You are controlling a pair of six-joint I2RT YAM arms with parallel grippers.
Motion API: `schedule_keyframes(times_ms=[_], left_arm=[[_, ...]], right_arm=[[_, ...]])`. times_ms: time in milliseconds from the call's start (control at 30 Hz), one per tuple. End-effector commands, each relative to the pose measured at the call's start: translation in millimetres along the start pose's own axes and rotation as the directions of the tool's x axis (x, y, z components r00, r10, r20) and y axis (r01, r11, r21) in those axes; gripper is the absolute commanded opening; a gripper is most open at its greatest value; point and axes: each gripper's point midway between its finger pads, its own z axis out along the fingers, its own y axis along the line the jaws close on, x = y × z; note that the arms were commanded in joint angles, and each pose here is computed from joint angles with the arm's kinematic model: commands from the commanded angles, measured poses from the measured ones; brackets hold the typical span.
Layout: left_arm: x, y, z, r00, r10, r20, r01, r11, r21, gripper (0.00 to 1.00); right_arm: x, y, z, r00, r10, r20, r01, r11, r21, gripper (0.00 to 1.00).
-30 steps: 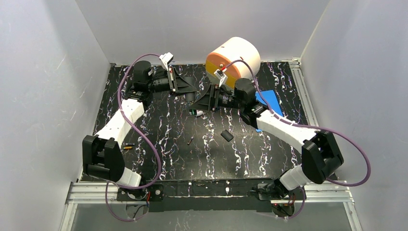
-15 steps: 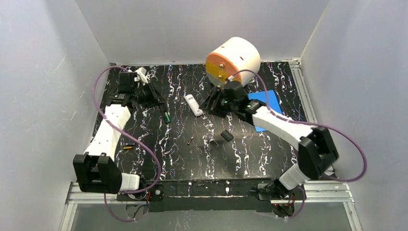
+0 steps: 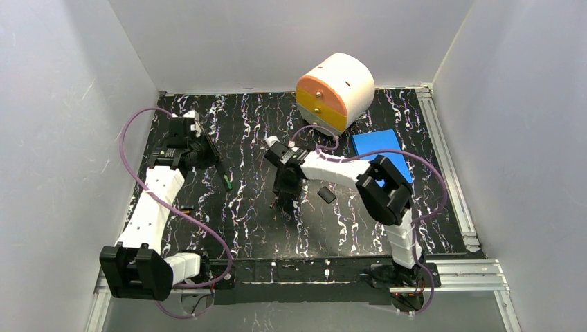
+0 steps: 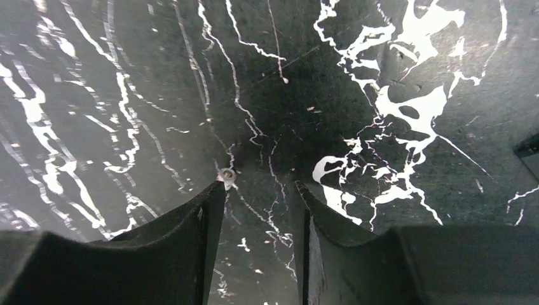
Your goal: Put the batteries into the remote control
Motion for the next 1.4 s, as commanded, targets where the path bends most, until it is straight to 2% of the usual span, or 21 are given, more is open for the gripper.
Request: schedule_keyframes(times_ms=[0, 333, 600, 833, 1133, 1333, 1367], left_arm=[[6, 10, 1, 1.0, -0.009, 0.001, 0.009, 0.999, -0.032, 0.0], [11, 11, 7, 1.0, -0.003, -0.018, 0.003, 1.0, -0.018, 0.0], [12, 11, 11, 0.999, -0.013, -0.036, 0.012, 1.0, -0.013, 0.0], [16, 12, 14, 0.998, -0.019, -0.052, 0.018, 1.0, -0.014, 0.0], [15, 12, 15, 0.999, -0.02, -0.05, 0.02, 1.0, -0.016, 0.0], [17, 9, 17, 0.998, -0.022, -0.064, 0.022, 1.0, -0.002, 0.0], [18, 9, 18, 0.997, -0.025, -0.067, 0.025, 1.0, -0.002, 0.0]], right_arm=[[0, 8, -8, 1.0, -0.017, 0.017, 0.016, 0.999, 0.045, 0.52], [9, 14, 9, 1.0, 0.006, -0.007, -0.005, 0.997, 0.071, 0.5], [25, 20, 16, 0.998, 0.025, -0.062, -0.019, 0.996, 0.091, 0.42], [36, 14, 24, 0.994, 0.042, -0.097, -0.029, 0.991, 0.131, 0.3], [33, -2, 36, 0.991, -0.096, -0.097, 0.119, 0.958, 0.261, 0.2], [14, 2, 37, 0.965, -0.256, -0.05, 0.26, 0.931, 0.257, 0.22], [12, -1, 35, 0.96, -0.275, -0.046, 0.277, 0.922, 0.269, 0.17]])
